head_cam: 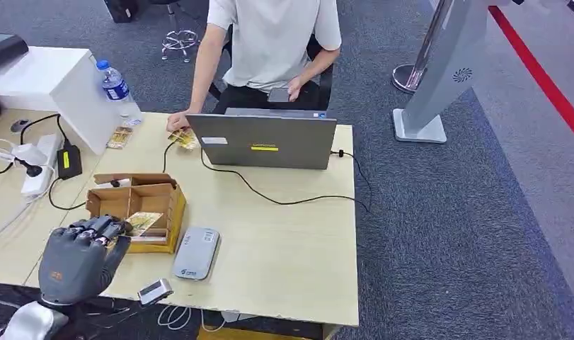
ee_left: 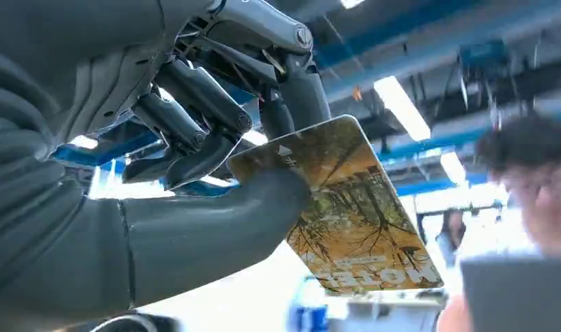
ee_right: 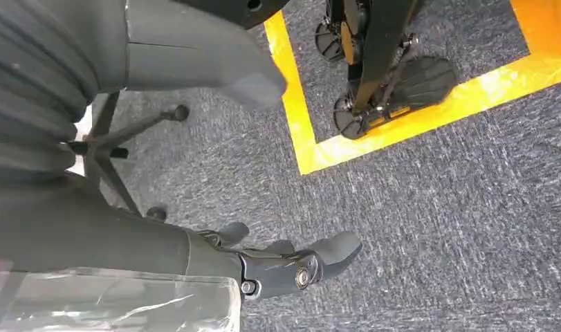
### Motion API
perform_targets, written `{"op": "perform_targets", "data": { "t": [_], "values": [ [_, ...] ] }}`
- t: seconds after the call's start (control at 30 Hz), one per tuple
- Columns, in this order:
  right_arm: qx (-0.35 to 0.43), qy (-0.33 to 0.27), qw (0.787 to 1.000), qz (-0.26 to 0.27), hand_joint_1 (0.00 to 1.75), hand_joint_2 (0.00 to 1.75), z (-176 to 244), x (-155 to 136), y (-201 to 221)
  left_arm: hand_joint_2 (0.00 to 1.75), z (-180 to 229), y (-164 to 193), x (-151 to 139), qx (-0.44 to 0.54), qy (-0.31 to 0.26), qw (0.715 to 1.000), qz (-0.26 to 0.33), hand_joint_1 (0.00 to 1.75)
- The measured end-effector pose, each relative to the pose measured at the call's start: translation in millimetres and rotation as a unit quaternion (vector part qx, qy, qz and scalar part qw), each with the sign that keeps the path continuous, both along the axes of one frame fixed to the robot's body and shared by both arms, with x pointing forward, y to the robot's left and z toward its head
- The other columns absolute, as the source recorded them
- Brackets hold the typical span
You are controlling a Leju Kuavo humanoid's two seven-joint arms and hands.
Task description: Pass the card to the sensor for recognition and then transmit it.
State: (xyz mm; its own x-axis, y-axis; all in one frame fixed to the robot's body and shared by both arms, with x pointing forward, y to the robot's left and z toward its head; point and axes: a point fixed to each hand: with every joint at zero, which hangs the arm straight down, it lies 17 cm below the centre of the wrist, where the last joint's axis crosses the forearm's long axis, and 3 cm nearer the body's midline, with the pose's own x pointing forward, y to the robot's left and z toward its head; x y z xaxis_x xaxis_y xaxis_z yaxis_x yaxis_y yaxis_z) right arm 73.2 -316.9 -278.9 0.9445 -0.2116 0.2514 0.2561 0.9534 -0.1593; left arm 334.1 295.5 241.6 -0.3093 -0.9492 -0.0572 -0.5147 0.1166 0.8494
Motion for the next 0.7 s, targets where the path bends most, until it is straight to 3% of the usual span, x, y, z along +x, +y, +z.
{"op": "perform_targets", "data": {
  "t": [0.1, 0.2, 0.3, 0.47, 0.67, 0.7],
  "values": [
    [0.0, 0.001, 1.0, 0.03, 0.0, 1.75, 0, 3, 3, 1.75, 46, 1, 40, -0.022, -0.038, 0.999, 0.0, 1.75],
    [0.0, -0.009, 0.996, 0.083, 0.0, 1.75, 3, 24, 9, 1.75, 104, 13, 120, -0.015, -0.109, 0.993, 0.051, 1.75],
    [-0.003, -0.014, 0.993, 0.114, 0.0, 1.75, 5, 39, 12, 1.75, 139, 19, 180, -0.013, -0.142, 0.986, 0.088, 1.75],
    [0.0, -0.006, 0.989, 0.147, 0.0, 1.75, 5, 43, 18, 1.75, 154, 28, 254, -0.014, -0.11, 0.984, 0.138, 1.75],
    [0.002, 0.003, 0.987, 0.158, 0.0, 1.75, 5, 45, 21, 1.75, 146, 24, 292, -0.008, -0.064, 0.986, 0.156, 1.75],
    [0.002, 0.003, 0.987, 0.159, 0.0, 1.75, 5, 46, 21, 1.75, 144, 23, 295, -0.007, -0.061, 0.986, 0.157, 0.0]
  ]
}}
